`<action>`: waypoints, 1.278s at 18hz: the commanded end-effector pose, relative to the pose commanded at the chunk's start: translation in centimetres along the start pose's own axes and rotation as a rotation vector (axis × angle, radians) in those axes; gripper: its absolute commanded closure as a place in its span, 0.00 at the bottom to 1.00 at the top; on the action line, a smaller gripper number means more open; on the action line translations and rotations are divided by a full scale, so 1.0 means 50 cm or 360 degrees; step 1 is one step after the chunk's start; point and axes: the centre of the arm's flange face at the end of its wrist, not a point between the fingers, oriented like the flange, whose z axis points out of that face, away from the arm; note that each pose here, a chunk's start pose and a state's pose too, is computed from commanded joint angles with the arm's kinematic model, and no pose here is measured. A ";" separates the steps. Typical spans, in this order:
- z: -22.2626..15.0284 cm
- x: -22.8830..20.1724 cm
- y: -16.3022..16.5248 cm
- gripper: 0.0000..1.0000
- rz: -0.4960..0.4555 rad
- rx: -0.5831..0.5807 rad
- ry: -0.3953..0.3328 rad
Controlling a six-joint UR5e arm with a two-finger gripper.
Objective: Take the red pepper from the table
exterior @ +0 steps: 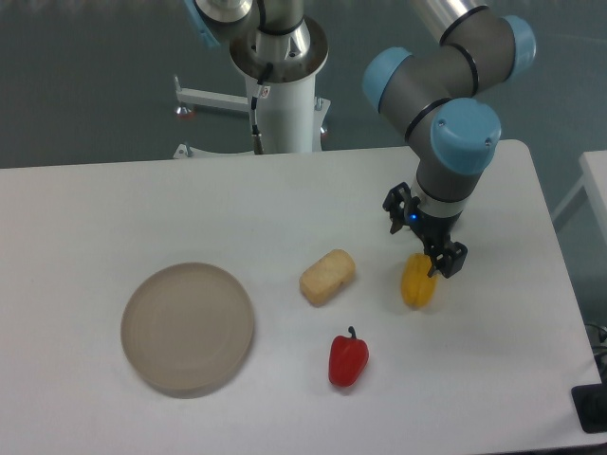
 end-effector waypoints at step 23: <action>0.199 -0.051 -0.249 0.00 -0.0613 0.0023 -0.0004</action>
